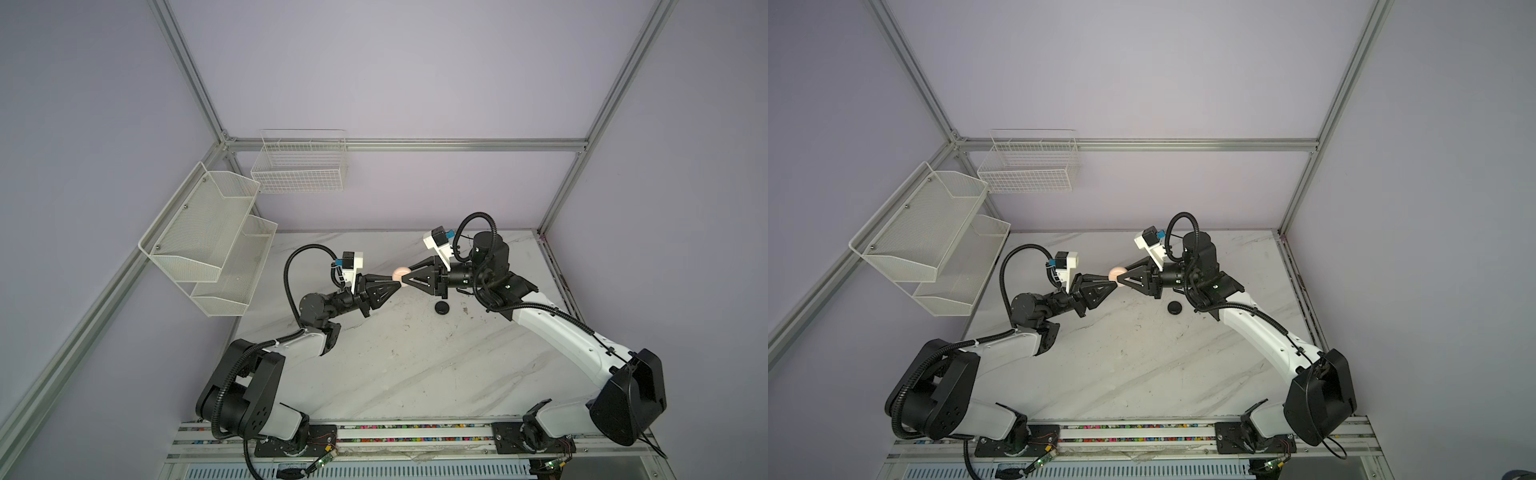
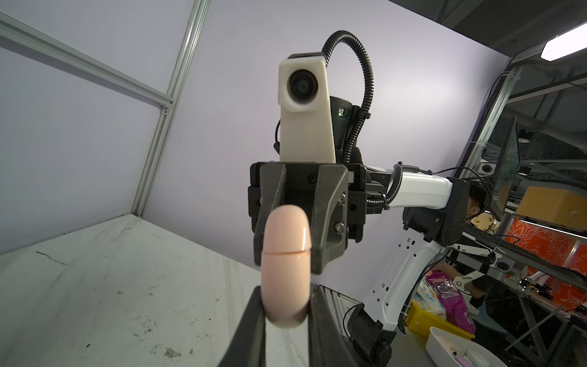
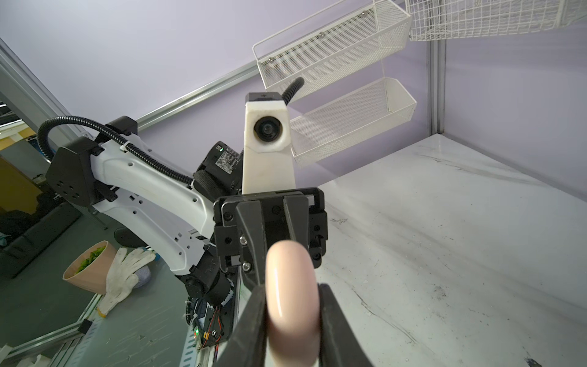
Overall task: Insert wireless bluetooth earbuds into charging case
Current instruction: Pass the charging case, then place the charging case at the center of the table.
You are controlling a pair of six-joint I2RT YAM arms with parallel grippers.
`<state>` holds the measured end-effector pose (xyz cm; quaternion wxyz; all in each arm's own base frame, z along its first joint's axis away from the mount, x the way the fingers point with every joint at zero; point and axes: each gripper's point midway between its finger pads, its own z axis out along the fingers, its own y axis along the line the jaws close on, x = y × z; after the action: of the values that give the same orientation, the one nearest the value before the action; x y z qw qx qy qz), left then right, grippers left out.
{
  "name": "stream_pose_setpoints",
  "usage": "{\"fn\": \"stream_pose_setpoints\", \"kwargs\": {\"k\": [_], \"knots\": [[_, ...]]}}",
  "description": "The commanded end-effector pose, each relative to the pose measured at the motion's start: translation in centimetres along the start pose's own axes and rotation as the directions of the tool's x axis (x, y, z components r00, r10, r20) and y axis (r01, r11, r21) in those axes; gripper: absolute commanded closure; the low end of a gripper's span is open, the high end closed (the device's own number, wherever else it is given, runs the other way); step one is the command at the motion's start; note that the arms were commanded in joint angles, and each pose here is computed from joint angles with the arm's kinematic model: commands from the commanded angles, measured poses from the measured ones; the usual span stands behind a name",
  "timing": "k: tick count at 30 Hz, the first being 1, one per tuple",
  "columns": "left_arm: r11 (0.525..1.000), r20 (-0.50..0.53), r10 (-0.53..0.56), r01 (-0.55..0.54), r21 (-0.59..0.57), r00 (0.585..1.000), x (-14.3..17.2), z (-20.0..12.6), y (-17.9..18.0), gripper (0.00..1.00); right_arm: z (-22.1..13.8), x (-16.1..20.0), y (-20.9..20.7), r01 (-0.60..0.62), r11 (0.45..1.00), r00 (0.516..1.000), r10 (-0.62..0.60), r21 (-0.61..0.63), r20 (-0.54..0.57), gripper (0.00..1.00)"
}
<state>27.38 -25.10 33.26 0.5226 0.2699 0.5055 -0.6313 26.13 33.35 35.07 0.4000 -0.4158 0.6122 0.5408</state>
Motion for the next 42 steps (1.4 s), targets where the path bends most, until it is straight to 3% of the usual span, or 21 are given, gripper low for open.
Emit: {"fn": "stream_pose_setpoints", "kwargs": {"k": [1, 4, 7, 9, 12, 16, 19, 21, 31, 42], "knots": [[0.992, 0.062, 0.114, -0.117, 0.051, 0.992, -2.9, 0.9, -1.6, 0.74, 0.0, -0.8, 0.5, 0.030, 1.000, 0.999, -0.030, -0.010, 0.012, 0.77], [0.993, 0.071, 0.119, -0.119, 0.006, 0.990, -2.2, 0.1, -0.9, 0.40, 0.1, 0.4, -0.3, -0.003, 1.000, 1.000, 0.003, 0.018, -0.014, 0.77], [0.989, 0.102, 0.119, -0.109, -0.098, 0.988, -1.4, -2.2, 0.0, 0.19, -0.1, 2.9, -2.9, -0.080, 0.987, 0.996, 0.086, 0.140, -0.037, 0.78], [0.974, 0.125, 0.104, -0.076, -0.213, 0.987, -0.5, -4.2, 1.5, 0.12, -0.3, 5.6, -4.8, -0.149, 0.966, 0.985, 0.164, 0.210, -0.054, 0.78], [0.921, 0.131, 0.084, -0.027, -0.388, 0.988, 1.4, -6.8, 3.7, 0.09, -0.1, 10.9, -7.3, -0.243, 0.927, 0.952, 0.284, 0.287, -0.111, 0.77], [0.795, 0.073, 0.017, 0.031, -0.606, 0.997, 4.2, -9.9, 7.1, 0.06, 0.1, 16.9, -10.4, -0.332, 0.857, 0.890, 0.423, 0.394, -0.171, 0.77], [0.705, 0.051, -0.035, 0.061, -0.707, 0.998, 5.1, -11.3, 8.7, 0.05, 0.4, 19.6, -12.0, -0.366, 0.818, 0.855, 0.483, 0.443, -0.186, 0.77], [0.672, 0.068, -0.061, 0.092, -0.735, 0.996, 5.4, -11.9, 9.3, 0.05, 0.6, 21.1, -12.8, -0.381, 0.799, 0.834, 0.514, 0.465, -0.200, 0.76], [0.691, 0.104, -0.148, 0.178, -0.701, 0.983, 6.3, -11.1, 9.8, 0.07, 0.8, 25.1, -15.7, -0.382, 0.758, 0.789, 0.565, 0.528, -0.241, 0.73], [0.704, 0.098, -0.140, 0.169, -0.690, 0.985, 6.1, -10.9, 9.5, 0.07, 0.1, 25.6, -18.1, -0.386, 0.750, 0.786, 0.572, 0.537, -0.234, 0.65]]}}
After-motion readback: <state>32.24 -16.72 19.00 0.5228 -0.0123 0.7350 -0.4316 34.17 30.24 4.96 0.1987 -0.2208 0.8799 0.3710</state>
